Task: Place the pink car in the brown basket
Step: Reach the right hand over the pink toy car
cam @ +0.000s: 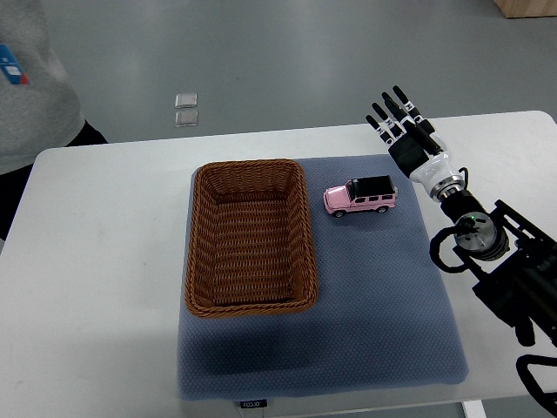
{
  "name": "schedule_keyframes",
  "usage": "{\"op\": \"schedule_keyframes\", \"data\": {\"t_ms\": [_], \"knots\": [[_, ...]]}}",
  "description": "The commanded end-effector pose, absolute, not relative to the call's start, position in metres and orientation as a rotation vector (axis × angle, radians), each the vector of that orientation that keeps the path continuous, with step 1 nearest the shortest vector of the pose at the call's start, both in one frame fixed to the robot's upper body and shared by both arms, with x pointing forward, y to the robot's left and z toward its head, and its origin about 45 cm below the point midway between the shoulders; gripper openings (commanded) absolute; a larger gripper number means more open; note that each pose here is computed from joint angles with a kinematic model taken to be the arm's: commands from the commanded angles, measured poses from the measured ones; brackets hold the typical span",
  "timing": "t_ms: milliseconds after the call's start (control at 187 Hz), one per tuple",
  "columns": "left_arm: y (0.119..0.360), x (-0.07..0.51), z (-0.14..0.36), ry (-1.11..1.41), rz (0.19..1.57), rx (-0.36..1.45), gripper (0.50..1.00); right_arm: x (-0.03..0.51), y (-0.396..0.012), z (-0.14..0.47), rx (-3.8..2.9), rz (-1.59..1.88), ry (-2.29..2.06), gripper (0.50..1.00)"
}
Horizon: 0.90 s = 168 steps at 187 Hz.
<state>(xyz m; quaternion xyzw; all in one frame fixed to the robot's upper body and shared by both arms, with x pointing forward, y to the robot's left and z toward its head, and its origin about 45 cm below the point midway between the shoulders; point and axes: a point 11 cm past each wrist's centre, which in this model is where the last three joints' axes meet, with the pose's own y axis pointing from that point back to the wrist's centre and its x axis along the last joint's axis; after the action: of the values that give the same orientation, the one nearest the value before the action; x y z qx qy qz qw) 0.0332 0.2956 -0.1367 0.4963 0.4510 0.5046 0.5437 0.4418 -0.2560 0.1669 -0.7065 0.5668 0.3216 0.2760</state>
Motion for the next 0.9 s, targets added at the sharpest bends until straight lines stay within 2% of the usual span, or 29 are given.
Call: {"op": "schedule_keyframes", "data": {"t_ms": [0, 235, 353, 475, 662, 769, 892], "knots": [[0.295, 0.033, -0.137, 1.07, 1.196, 1.178, 1.0, 0.442, -0.257, 0.167, -1.9, 0.861, 1.524, 0.911], [0.295, 0.033, -0.137, 1.068, 1.193, 1.178, 1.0, 0.449, -0.246, 0.179, -1.992, 0.829, 1.5, 0.911], [0.295, 0.033, -0.137, 1.068, 1.195, 1.178, 1.0, 0.461, -0.25, 0.206, -2.274, 0.658, 1.492, 0.911], [0.295, 0.033, -0.137, 1.068, 1.195, 1.178, 1.0, 0.467, -0.245, 0.231, -2.777, 0.311, 1.443, 0.909], [0.292, 0.033, -0.137, 1.069, 1.185, 1.174, 1.0, 0.468, -0.246, 0.274, -3.459, -0.489, 1.213, 0.909], [0.292, 0.033, -0.137, 1.069, 1.183, 1.174, 1.0, 0.466, -0.242, 0.273, -3.693, -0.905, 1.068, 0.909], [0.292, 0.033, -0.137, 1.069, 1.185, 1.174, 1.0, 0.467, -0.242, 0.262, -3.811, -1.173, 1.0, 0.907]]}}
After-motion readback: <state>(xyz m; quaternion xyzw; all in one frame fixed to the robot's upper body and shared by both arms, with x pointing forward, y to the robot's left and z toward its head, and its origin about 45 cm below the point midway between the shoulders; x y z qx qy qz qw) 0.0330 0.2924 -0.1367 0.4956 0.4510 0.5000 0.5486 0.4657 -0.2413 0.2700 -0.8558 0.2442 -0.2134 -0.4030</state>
